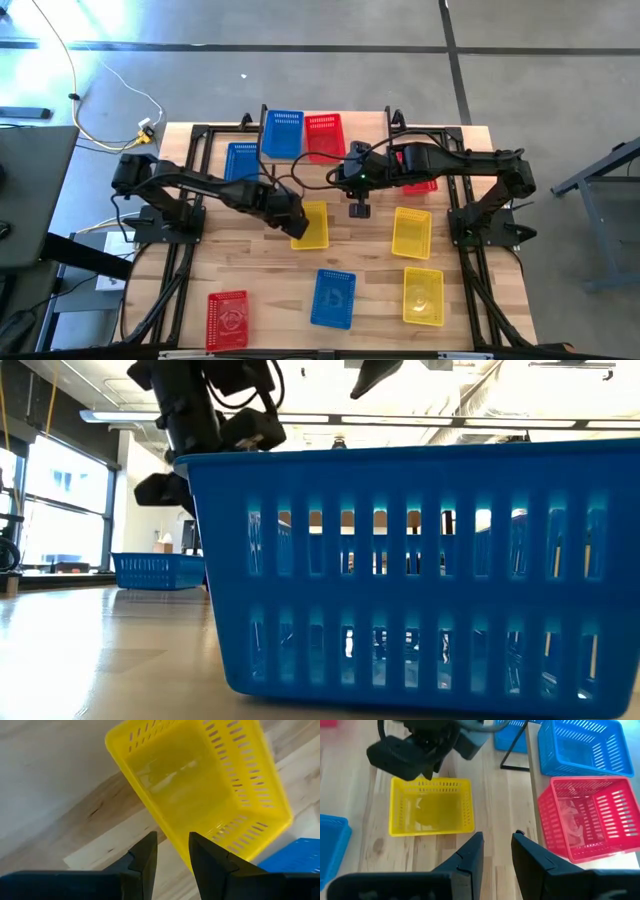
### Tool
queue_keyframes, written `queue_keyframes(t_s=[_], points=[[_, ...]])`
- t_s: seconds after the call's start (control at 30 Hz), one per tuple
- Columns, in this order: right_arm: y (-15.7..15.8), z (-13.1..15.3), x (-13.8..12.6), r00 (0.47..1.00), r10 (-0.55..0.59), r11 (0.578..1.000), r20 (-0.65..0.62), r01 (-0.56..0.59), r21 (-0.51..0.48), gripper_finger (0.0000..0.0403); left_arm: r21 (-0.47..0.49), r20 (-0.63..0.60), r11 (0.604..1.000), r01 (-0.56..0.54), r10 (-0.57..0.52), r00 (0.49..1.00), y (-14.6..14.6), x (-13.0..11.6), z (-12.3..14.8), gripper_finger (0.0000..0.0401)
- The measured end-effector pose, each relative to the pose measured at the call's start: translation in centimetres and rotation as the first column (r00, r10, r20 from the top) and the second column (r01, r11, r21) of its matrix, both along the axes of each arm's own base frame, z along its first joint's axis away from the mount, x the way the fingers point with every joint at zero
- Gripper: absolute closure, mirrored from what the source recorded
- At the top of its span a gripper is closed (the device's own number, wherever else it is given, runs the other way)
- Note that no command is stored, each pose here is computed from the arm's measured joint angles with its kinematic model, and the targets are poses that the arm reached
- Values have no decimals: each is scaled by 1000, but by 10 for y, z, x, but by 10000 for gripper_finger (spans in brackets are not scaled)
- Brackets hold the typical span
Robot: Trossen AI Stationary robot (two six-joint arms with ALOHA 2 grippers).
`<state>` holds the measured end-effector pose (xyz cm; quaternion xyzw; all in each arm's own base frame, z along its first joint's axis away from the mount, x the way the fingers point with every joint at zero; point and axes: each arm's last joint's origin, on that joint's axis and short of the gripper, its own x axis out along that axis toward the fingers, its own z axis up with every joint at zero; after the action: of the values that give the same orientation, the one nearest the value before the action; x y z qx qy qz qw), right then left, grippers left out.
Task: Stack baskets on shelf by color
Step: Put the top left yellow bin on the shelf
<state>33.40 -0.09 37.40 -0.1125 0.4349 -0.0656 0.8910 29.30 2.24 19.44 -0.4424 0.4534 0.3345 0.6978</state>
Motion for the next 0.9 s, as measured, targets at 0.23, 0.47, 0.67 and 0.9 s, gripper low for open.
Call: queue_keyframes(t_s=[0.23, 0.47, 0.67, 0.9], points=[[0, 0, 0, 1000, -2, 1000, 0, 2, 1, 315, -3, -43, 1000, -9, 9, 999, 5, 8, -18, 300], [7, 0, 0, 999, 53, 997, 1, -53, 53, 315, 0, -71, 1000, 17, -17, 997, 7, 14, -33, 307], [17, -1, 0, 991, 132, 984, 6, -132, 123, 315, 8, -71, 1000, 14, -14, 997, 7, 14, -33, 363], [29, -1, 0, 987, 161, 970, 13, -160, 181, 315, -2, -7, 999, -40, 40, 999, 7, 12, -19, 393]])
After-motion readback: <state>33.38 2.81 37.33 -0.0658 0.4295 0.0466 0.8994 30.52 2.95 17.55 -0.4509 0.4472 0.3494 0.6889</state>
